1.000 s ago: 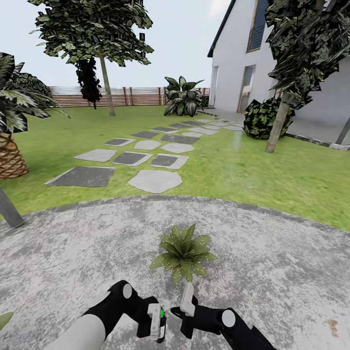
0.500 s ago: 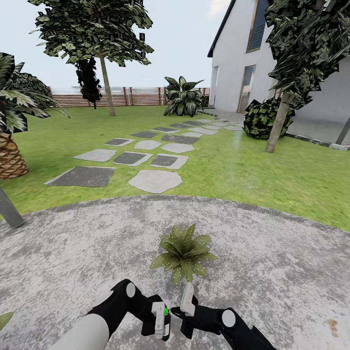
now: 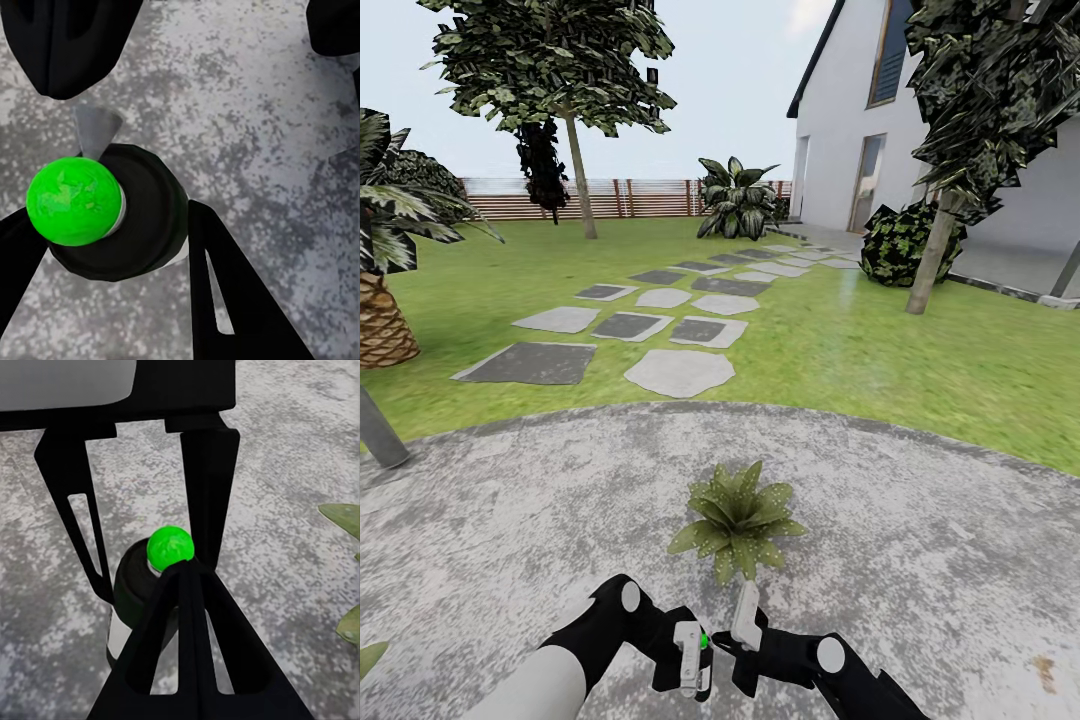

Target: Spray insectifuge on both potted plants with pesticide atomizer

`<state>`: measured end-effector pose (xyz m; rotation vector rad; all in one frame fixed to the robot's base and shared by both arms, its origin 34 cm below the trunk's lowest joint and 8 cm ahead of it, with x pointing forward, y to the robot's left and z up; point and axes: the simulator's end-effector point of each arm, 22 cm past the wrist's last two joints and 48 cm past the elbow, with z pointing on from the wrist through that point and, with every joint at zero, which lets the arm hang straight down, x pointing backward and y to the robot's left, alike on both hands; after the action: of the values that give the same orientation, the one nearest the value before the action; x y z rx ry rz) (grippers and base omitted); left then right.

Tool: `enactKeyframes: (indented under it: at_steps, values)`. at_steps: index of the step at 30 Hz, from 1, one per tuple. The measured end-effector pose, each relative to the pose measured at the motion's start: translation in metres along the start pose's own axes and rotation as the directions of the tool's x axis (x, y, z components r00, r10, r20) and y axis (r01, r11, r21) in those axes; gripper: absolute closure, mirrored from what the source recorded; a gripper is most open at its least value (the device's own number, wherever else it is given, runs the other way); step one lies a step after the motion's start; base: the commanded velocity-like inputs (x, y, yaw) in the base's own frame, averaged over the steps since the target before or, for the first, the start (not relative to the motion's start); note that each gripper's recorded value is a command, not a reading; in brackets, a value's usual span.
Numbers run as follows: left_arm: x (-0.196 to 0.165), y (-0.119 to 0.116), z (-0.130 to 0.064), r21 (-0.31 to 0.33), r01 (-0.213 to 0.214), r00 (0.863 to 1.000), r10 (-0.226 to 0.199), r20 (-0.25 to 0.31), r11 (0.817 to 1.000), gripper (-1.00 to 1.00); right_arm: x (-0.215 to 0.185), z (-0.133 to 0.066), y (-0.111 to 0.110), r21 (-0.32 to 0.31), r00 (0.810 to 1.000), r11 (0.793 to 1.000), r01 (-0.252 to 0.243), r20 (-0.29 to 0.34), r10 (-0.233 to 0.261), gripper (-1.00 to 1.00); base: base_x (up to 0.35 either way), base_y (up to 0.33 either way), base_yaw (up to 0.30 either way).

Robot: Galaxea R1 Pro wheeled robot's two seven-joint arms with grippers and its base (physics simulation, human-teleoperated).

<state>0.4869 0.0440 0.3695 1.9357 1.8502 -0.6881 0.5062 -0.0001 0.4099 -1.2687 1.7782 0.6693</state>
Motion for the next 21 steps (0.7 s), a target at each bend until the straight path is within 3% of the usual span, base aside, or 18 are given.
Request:
enactKeyframes:
  at_steps: [21]
  values:
    - [0.0023, -0.0029, 0.0013, 0.007, 0.004, 1.000, -0.004, -0.003, 1.000, 1.00, 0.0004, 0.0000, 0.0001, 0.000, 1.000, 1.000, -0.001, -0.001, 0.001, 1.00, 0.000, 0.000, 0.000]
